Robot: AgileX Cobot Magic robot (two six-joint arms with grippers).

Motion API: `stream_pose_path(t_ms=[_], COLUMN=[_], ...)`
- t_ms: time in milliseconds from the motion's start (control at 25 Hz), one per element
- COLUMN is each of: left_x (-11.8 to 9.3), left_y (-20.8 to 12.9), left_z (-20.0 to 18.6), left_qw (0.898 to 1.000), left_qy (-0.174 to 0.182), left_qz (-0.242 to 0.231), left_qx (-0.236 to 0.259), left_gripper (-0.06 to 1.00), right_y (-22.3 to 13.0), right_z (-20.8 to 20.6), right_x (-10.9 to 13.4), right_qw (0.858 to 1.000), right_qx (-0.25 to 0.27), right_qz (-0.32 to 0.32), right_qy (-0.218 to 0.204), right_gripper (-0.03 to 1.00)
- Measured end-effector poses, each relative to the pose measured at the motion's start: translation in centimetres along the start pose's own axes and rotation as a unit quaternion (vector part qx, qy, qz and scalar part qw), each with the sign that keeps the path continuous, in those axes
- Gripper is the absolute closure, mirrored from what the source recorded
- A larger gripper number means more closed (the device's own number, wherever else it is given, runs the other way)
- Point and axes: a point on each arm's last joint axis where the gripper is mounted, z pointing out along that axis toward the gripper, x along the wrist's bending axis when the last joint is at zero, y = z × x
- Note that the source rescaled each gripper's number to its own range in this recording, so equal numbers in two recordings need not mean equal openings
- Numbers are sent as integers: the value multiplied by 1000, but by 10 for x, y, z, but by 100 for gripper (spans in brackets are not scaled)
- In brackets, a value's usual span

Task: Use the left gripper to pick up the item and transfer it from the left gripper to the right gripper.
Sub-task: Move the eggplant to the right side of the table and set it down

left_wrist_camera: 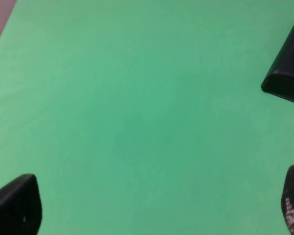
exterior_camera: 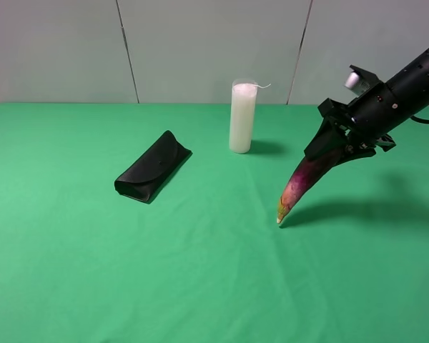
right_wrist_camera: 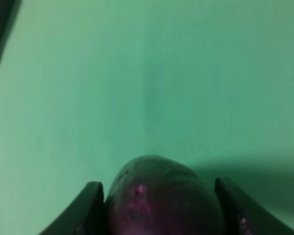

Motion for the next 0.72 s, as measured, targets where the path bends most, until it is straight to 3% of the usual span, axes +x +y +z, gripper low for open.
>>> stream_pose_path(t_ms=[720], left_x=[0], left_y=[0], left_z=[0], left_qw=[1000], left_qy=[0], left_qz=[0], left_qx=[0], left_gripper=[-3], right_y=[24], right_z=[44], right_x=[-31], right_qw=[998], right_qx=[46], right_qz=[51], right_qy=[-1], right_gripper=[97])
